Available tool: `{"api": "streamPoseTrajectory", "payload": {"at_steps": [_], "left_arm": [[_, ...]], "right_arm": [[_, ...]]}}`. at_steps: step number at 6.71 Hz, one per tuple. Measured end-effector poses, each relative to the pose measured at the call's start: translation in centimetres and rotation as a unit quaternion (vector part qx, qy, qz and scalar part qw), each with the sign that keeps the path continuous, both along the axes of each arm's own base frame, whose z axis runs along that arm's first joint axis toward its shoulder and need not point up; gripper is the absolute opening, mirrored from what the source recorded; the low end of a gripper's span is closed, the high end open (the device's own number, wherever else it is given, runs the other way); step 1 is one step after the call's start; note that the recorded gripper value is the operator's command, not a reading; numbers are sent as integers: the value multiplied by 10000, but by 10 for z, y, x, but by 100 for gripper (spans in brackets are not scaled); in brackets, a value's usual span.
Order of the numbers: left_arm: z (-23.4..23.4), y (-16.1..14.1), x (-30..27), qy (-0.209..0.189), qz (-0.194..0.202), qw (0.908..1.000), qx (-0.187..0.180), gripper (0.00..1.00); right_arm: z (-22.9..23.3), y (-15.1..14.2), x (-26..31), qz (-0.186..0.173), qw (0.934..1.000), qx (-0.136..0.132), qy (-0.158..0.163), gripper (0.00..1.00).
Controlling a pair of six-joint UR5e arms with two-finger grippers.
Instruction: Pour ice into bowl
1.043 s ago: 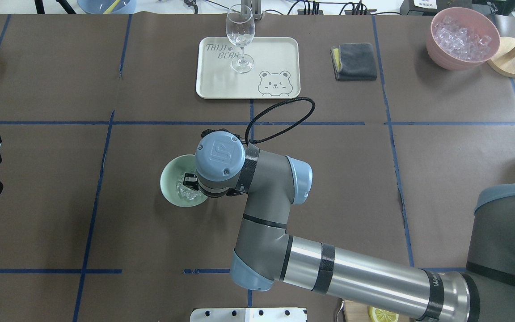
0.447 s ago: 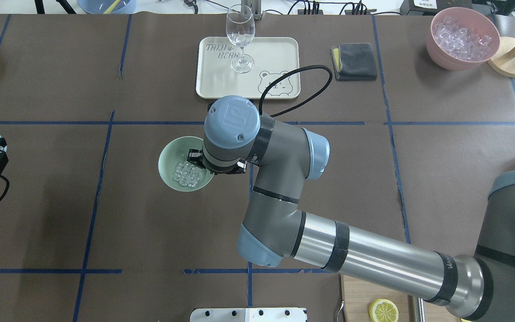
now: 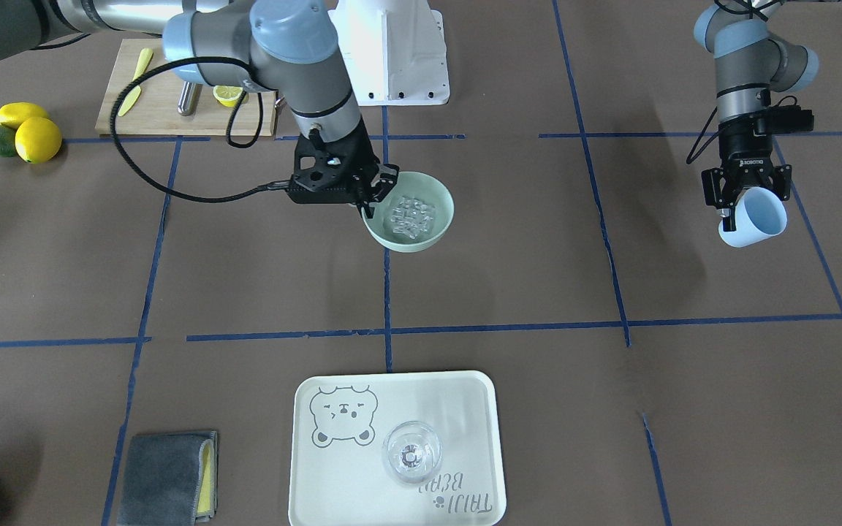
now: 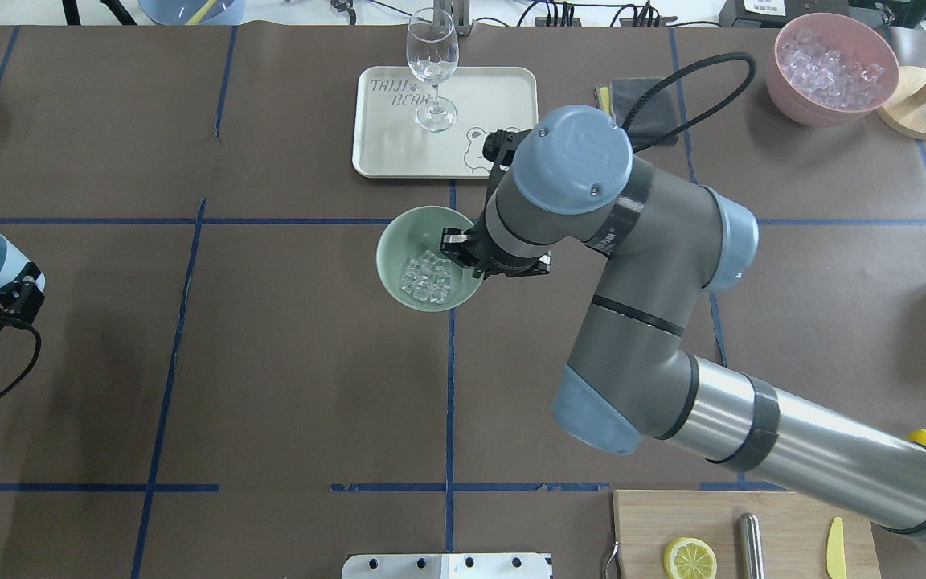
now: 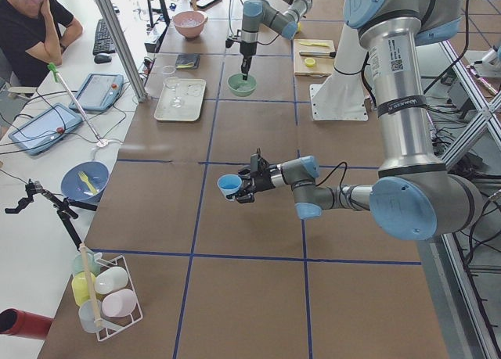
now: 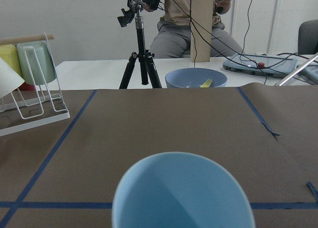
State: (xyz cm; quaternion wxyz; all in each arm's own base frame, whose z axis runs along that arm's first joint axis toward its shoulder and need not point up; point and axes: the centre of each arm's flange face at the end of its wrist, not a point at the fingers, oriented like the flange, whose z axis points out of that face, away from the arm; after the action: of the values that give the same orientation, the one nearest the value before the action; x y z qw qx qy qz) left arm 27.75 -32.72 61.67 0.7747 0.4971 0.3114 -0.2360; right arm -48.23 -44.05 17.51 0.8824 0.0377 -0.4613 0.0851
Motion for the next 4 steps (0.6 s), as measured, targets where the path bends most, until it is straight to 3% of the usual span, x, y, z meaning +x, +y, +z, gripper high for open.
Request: {"api": "streamPoseTrajectory", "payload": {"at_steps": [2, 3, 4], "left_arm": [[13, 11, 22, -99, -132, 9998, 125, 0], [20, 14, 26, -180, -117, 9997, 127, 45], [23, 15, 28, -192, -96, 9997, 127, 98]], "right_arm": [[34, -2, 51, -154, 9997, 138, 103, 0], [47, -2, 65, -204, 9995, 193, 158, 0], [57, -3, 76, -229, 9992, 245, 212, 0]]}}
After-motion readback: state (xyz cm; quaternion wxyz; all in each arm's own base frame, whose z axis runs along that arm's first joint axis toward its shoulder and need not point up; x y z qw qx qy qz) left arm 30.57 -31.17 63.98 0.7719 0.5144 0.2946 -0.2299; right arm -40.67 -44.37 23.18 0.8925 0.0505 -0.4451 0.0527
